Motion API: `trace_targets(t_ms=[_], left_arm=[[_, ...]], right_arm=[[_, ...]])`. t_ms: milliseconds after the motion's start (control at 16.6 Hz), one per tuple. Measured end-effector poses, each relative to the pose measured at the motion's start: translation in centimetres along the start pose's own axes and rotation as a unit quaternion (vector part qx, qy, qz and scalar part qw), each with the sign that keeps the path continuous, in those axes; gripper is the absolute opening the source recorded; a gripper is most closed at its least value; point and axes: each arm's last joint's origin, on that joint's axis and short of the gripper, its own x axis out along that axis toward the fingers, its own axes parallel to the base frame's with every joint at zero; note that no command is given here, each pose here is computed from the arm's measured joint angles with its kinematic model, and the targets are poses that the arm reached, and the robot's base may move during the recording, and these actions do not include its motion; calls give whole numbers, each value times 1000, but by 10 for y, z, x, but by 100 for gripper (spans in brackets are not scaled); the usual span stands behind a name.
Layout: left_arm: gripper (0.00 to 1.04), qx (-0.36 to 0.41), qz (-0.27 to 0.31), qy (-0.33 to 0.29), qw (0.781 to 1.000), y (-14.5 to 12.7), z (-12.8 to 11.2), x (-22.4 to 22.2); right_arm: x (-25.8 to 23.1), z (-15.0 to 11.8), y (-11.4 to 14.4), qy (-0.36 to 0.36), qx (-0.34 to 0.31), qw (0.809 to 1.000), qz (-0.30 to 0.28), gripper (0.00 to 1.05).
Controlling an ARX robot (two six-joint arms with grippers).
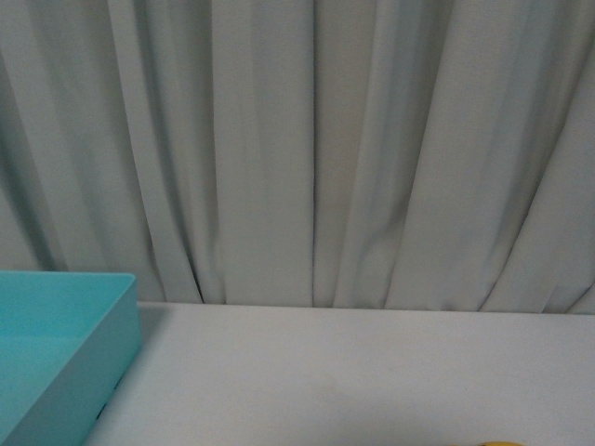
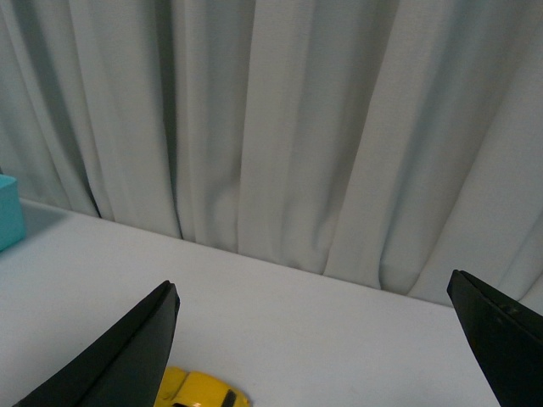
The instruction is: Wind up and store yellow beetle toy
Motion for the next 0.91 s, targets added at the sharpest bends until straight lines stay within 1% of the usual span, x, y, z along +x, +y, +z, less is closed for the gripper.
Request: trace_targets(t_ms=[60,483,543,604,785,906], left_arm=[[98,0,0,0,1000,0,0,0],[98,0,0,1,1000,0,0,0],[98,0,0,0,1000,0,0,0],[98,0,0,0,1000,0,0,0],[98,0,0,0,1000,0,0,0],[98,0,0,0,1000,0,0,0]], right_arm=[[5,5,-15,2,-5,1000,2,98],[13,15,-48,2,-19,1000,-8,98],[14,17,-57,3,-26,1000,-16,98],[21,21,-72,15,-21,999,-19,98],[48,25,-95,53,-18,998,17,98],[70,23,-104,83,-17,995,51,98]])
